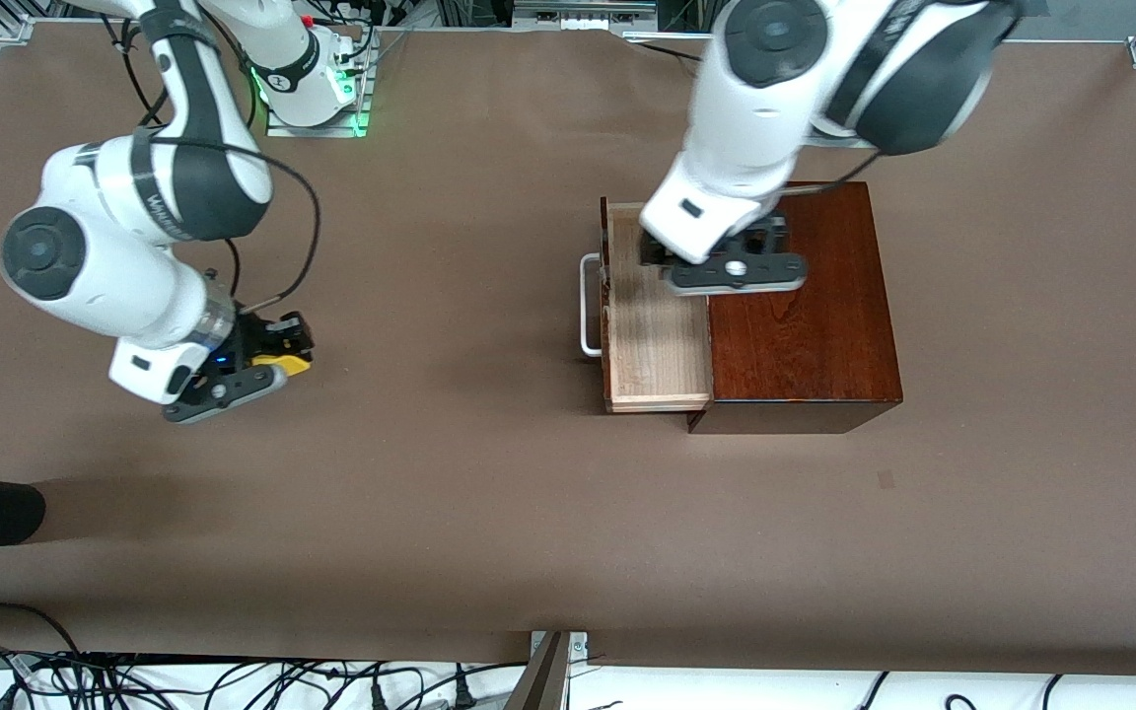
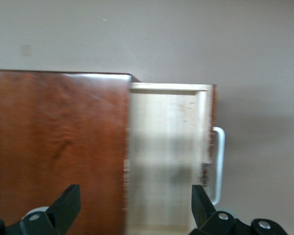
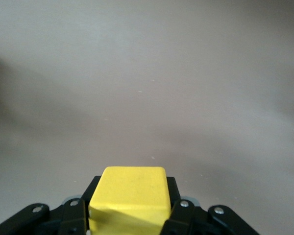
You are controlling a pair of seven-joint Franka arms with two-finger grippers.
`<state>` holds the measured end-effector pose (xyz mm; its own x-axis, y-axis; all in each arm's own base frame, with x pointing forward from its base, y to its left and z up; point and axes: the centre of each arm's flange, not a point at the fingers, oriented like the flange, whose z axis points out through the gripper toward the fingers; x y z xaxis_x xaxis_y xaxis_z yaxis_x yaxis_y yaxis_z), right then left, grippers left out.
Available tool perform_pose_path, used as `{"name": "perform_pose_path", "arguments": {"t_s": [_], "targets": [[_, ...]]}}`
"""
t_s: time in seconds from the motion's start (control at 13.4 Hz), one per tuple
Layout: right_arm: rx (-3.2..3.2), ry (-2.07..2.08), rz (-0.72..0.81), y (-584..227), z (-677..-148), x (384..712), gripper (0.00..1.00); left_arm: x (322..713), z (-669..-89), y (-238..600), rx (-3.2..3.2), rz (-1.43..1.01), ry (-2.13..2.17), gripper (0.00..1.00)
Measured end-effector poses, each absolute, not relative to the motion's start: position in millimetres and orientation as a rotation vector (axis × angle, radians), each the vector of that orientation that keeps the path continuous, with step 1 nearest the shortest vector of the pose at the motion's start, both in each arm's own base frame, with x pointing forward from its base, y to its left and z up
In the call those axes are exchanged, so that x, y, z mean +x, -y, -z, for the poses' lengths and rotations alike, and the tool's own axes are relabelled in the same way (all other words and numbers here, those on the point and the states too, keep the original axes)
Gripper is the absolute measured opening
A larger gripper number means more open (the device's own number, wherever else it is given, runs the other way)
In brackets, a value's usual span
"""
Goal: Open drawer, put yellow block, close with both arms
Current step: 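Carry the yellow cube with the right gripper over the open drawer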
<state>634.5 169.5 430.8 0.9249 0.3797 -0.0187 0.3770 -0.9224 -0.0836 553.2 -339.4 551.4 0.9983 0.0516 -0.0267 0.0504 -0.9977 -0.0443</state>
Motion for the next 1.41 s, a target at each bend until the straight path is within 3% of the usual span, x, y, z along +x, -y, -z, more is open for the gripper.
{"name": "perform_pose_path", "arguments": {"t_s": [0.67,1.41], "targets": [[-2.886,0.803,0.019,-318.6,-475.2,589.8,0.56,558.4,-604.3,106.8,-3.129,-0.116,-0.131,1.0],[-2.757,1.165,0.043,-478.5,-470.9,513.3,0.56,541.5,-596.9,53.4,-3.149,-0.119,-0.078,1.0]]}}
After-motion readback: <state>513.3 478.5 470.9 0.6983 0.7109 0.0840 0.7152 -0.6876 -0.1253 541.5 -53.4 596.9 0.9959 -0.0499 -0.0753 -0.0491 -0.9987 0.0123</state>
